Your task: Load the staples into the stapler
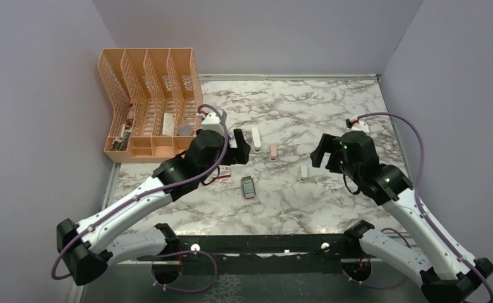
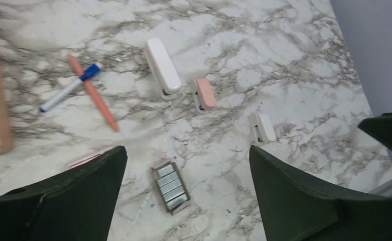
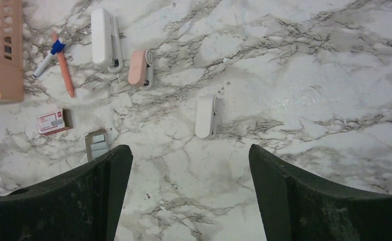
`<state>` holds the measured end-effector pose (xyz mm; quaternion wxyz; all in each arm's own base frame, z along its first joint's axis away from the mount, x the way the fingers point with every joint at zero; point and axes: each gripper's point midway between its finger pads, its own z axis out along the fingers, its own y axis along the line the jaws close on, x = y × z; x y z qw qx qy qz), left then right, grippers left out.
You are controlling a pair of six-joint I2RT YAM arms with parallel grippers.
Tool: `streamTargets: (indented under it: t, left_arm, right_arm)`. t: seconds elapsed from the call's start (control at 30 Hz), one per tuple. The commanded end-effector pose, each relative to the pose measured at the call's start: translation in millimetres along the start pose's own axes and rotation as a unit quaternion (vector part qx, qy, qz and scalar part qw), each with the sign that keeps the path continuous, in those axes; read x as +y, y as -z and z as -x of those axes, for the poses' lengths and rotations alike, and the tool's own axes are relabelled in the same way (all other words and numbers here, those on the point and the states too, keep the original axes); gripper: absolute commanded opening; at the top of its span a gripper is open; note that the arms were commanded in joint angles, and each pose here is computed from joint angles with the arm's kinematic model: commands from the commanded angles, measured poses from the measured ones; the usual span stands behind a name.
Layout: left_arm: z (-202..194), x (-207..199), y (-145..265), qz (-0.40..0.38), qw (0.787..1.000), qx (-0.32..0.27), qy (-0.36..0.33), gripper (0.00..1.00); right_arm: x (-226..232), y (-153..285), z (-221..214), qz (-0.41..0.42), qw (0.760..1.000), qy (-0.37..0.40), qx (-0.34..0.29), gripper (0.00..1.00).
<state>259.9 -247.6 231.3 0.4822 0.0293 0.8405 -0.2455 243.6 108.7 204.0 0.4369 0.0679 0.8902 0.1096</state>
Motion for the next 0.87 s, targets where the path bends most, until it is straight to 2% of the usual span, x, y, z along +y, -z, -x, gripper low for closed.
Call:
streamTargets:
  t: [0.0, 0.17, 0.4, 0.57, 0.83]
  left_arm:
    - [9, 60, 57, 0.109, 0.992, -0.009, -0.057, 0.97]
    - [42, 86, 117, 0.136, 0.987, -0.072, -0.054, 0.99]
    - [73, 90, 178, 0.104, 0.986, -0.124, -0.043, 0.99]
    - [83, 91, 200, 0.088, 0.985, -0.143, -0.033, 0.99]
    - [87, 88, 209, 0.073, 0.985, -0.154, -0.019, 0.99]
  right_arm:
    - [-23, 36, 5, -0.019, 0.999, -0.011, -0.032, 0.9]
    - [-22, 80, 33, 0.023, 0.994, -0.03, -0.103, 0.9]
    - [-31, 136, 75, 0.026, 0.983, -0.043, -0.176, 0.93]
    - [-31, 153, 85, 0.03, 0.981, -0.048, -0.185, 1.0]
    - [-34, 157, 85, 0.031, 0.98, -0.048, -0.193, 1.0]
